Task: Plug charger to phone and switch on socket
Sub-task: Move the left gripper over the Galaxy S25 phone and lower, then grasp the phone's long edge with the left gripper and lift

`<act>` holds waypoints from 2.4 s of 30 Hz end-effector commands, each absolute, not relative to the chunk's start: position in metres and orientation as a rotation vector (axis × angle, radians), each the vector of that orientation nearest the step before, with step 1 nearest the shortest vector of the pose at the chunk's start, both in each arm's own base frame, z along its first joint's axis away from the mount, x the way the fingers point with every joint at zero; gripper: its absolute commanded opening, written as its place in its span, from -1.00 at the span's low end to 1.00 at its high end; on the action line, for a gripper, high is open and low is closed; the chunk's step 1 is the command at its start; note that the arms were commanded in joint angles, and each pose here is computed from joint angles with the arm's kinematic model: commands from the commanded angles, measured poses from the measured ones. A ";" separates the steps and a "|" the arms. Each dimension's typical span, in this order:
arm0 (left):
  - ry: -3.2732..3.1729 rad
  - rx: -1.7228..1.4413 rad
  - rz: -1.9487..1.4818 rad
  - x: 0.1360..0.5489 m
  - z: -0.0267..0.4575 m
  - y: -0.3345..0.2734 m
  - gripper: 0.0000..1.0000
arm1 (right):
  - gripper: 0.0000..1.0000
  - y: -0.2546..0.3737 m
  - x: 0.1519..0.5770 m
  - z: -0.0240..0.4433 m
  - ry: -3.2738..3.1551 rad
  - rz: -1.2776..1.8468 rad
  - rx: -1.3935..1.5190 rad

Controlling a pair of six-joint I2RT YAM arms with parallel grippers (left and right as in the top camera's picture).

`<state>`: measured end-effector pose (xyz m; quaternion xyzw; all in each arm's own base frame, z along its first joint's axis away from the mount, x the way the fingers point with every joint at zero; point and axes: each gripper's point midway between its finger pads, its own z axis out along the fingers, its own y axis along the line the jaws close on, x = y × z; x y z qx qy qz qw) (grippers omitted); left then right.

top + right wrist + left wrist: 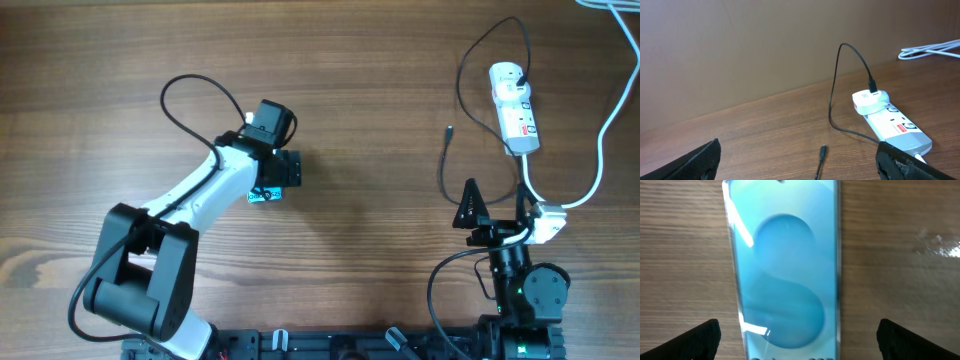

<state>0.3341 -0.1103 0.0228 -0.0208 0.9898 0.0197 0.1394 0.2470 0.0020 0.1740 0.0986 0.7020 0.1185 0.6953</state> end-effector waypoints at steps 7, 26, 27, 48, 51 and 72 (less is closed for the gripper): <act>2.852 -0.135 0.031 0.354 0.012 -0.092 1.00 | 0.99 -0.001 0.247 0.175 1.561 0.236 0.220; 2.945 -0.170 -0.026 0.343 -0.017 -0.101 0.41 | 0.99 -0.001 0.247 0.175 1.561 0.237 0.221; 2.946 -0.173 -0.032 0.342 -0.017 -0.101 0.36 | 0.99 -0.001 0.247 0.175 1.561 0.237 0.221; 2.911 -0.171 -0.057 0.359 0.051 -0.107 0.06 | 0.99 -0.001 0.247 0.175 1.561 0.237 0.221; 2.918 -0.172 -0.059 0.358 0.065 -0.108 0.05 | 0.99 -0.001 0.247 0.175 1.561 0.237 0.221; 3.013 -0.578 -0.589 0.303 0.148 -0.149 -0.07 | 0.99 -0.001 0.247 0.175 1.561 0.236 0.220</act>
